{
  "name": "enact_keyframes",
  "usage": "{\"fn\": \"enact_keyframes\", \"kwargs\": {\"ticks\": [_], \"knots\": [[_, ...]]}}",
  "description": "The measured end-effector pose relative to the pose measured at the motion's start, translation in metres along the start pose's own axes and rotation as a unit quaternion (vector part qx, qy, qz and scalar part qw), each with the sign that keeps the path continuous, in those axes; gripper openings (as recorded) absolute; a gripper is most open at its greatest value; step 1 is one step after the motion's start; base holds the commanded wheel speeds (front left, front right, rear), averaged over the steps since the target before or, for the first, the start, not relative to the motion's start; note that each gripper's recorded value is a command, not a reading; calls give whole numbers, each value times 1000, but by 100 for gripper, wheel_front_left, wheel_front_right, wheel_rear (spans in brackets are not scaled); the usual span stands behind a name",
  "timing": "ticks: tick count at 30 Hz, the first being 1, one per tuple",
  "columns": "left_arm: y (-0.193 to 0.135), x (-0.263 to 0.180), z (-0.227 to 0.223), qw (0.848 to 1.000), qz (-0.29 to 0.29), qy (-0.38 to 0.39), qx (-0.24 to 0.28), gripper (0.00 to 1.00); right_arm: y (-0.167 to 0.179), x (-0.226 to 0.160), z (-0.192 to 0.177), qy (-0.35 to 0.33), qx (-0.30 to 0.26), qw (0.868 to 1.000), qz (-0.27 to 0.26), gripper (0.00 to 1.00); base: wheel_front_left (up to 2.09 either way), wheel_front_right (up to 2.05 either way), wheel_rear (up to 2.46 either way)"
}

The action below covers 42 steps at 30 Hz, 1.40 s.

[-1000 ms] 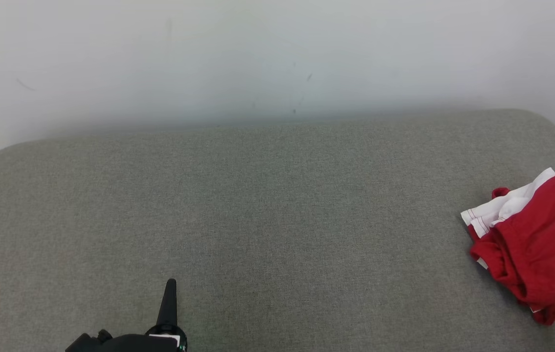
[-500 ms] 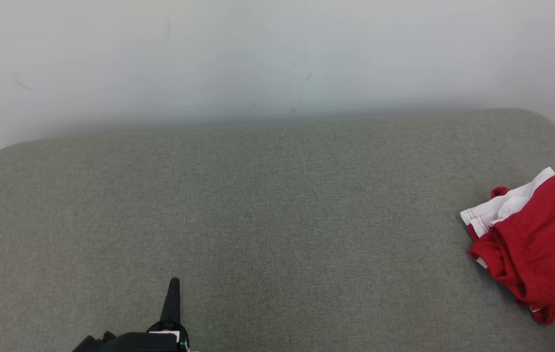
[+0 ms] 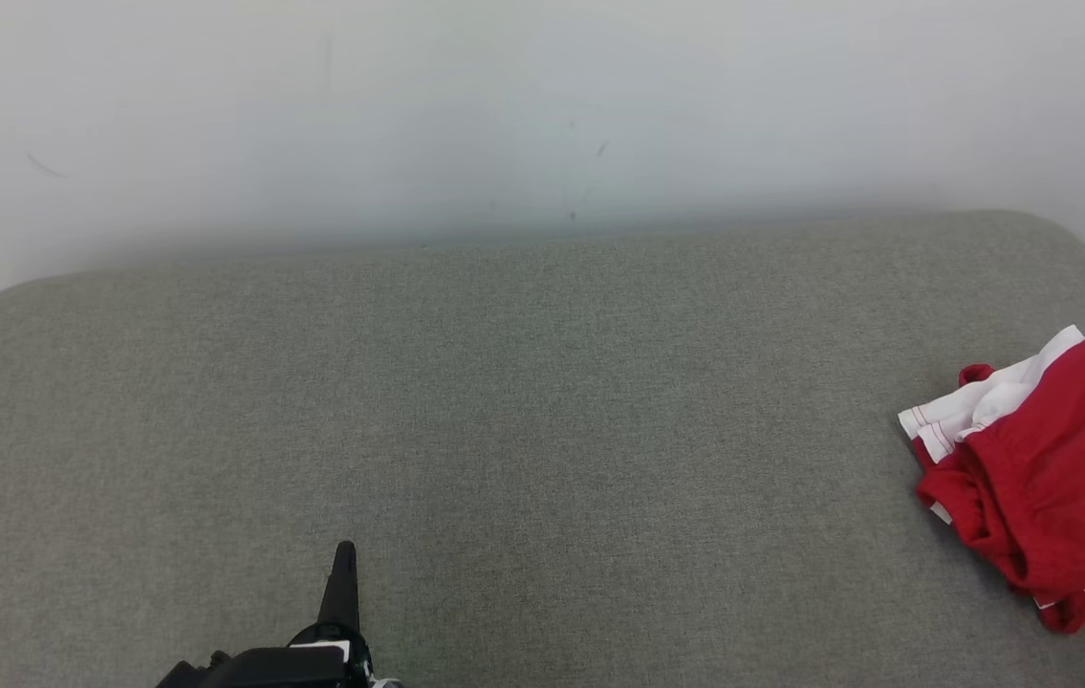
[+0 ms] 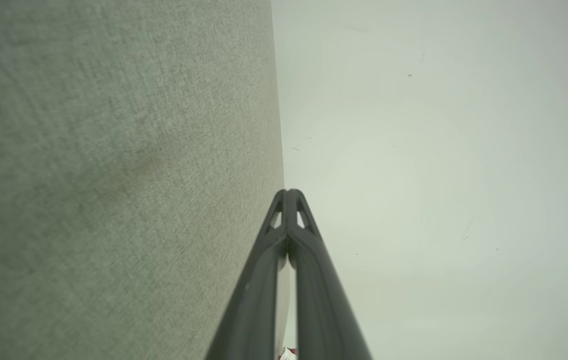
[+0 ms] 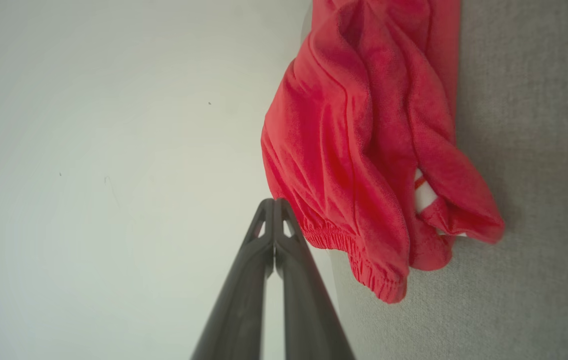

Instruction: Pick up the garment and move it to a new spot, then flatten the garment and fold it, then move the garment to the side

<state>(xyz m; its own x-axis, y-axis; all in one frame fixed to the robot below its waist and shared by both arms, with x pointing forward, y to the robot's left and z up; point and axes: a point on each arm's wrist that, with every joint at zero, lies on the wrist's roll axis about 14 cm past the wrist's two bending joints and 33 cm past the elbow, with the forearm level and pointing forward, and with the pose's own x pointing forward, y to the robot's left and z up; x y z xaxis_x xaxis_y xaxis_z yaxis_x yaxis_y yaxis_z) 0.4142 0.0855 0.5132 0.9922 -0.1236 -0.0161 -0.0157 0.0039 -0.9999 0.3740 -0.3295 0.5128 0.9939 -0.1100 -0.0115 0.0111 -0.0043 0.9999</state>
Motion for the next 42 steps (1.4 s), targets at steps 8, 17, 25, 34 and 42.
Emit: {"fn": "enact_keyframes", "kwargs": {"ticks": [8, 17, 25, 34, 42], "knots": [[-1, 1, 0, 1000, -1, 0, -2, 0, 1, 0, 0, -1, 3, 1000, 2, 0, 0, 0, 0], [-1, 1, 0, 1000, -1, 0, -2, 0, 1, 0, 1, -2, 4, 1000, 3, 0, 0, 0, 0], [-1, 1, -1, 1000, -1, 0, -2, 0, 1, 0, 1, -1, 3, 1000, 3, 0, 0, 0, 0], [-1, 1, -1, 1000, -1, 0, -2, 0, 1, 0, 1, -1, 3, 1000, 2, 0, 0, 0, 0], [-1, 1, -1, 1000, -1, 0, -2, 0, 1, 0, 1, -2, 3, 1000, 2, 0, 0, 0, 0]]}}
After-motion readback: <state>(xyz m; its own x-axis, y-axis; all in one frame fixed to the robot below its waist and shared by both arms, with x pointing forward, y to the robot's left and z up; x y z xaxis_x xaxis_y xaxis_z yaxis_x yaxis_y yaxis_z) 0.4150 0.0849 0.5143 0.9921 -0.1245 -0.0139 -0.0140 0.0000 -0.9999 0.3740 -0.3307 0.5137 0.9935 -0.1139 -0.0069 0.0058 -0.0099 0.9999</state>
